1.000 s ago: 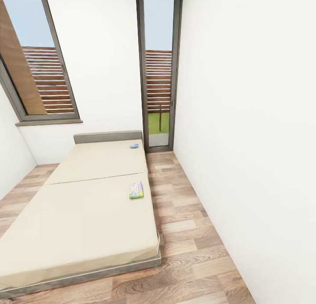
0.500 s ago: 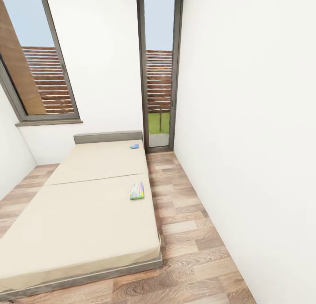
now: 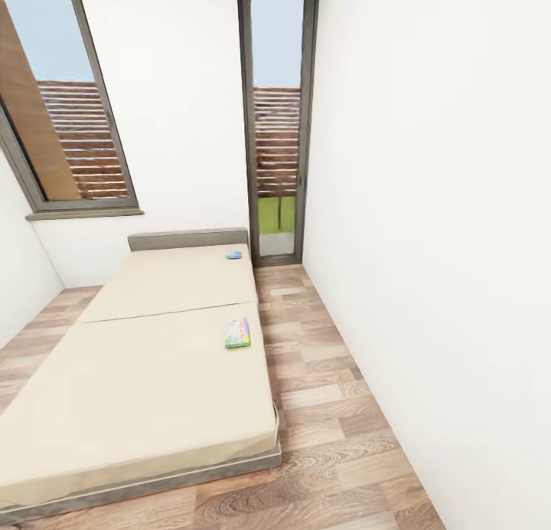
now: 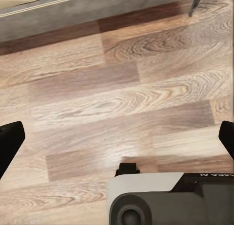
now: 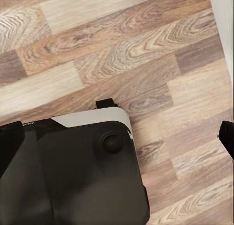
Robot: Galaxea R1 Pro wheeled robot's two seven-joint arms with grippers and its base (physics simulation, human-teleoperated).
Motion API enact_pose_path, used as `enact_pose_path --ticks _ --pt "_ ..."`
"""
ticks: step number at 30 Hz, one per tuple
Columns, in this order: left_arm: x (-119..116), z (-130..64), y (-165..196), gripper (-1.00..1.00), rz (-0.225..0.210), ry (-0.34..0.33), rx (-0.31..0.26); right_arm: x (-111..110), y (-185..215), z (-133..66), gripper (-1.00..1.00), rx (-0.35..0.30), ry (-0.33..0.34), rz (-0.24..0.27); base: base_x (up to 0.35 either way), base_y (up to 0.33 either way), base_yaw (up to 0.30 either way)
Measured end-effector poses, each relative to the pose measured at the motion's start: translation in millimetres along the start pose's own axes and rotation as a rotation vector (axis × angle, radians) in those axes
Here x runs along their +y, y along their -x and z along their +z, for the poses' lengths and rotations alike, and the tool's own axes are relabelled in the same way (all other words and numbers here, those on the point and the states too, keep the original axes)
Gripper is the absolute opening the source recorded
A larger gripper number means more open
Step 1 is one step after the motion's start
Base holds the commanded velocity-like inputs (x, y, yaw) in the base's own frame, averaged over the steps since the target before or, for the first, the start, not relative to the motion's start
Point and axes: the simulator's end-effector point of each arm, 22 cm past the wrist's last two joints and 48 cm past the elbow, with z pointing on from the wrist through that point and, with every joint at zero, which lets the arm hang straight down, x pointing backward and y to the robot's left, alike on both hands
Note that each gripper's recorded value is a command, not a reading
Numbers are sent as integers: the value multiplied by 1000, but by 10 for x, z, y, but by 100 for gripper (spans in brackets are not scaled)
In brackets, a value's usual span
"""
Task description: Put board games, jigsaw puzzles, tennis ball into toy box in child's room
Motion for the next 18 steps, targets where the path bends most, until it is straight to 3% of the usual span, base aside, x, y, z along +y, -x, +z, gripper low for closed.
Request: enact_pose_path --ticks 6,18 --pt "-8 -1 0 100 -1 -1 0 11 1 -2 100 0 2 0 0 -171 0" --pt "-10 -2 -5 100 -1 -1 1 32 -5 -7 100 0 4 0 0 -24 47"
